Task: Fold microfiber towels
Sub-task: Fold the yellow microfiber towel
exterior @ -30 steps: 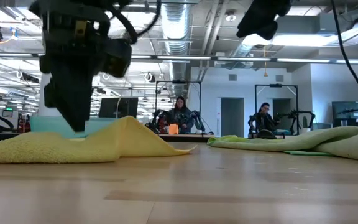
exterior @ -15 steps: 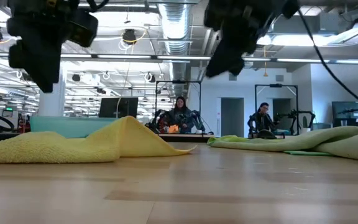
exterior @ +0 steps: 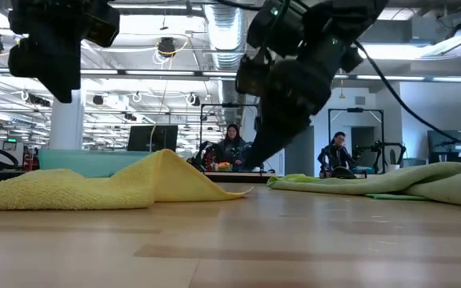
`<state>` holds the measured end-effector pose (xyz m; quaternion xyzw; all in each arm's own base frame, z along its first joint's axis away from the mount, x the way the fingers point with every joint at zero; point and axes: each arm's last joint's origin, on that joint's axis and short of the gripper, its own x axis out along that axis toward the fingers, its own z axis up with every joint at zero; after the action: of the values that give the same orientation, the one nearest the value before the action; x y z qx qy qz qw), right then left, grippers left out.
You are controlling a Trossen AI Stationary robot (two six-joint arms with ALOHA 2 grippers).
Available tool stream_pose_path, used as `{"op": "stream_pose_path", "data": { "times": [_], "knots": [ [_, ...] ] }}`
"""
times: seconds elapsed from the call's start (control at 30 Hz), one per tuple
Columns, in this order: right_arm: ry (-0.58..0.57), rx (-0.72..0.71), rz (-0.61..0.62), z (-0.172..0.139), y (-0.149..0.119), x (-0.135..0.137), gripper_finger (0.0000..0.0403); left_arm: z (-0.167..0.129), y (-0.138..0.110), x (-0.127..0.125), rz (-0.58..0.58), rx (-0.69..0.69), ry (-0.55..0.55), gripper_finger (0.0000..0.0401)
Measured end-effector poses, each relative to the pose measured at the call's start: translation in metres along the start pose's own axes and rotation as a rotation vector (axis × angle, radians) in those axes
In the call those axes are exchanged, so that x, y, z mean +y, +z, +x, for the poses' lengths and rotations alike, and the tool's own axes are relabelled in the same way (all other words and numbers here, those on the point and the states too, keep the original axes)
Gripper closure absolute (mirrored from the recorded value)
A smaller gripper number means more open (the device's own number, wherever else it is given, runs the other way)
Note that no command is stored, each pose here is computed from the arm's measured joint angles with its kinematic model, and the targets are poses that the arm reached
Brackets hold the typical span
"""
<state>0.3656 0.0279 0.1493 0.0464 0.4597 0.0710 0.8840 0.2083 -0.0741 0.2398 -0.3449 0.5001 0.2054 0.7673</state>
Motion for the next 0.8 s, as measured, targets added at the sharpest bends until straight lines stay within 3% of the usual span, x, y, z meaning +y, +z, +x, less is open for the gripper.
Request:
{"op": "stream_pose_path", "data": {
  "times": [0.4,0.8],
  "knots": [
    [-0.033,-0.004,0.008,0.030,-0.008,-0.006,0.0283,0.000,0.000,0.000,-0.013,0.001,0.001,0.0253],
    [-0.127,-0.005,0.004,0.031,-0.008,-0.007,0.0283,0.000,0.000,0.000,-0.016,0.001,0.001,0.0253]
  ]
}}
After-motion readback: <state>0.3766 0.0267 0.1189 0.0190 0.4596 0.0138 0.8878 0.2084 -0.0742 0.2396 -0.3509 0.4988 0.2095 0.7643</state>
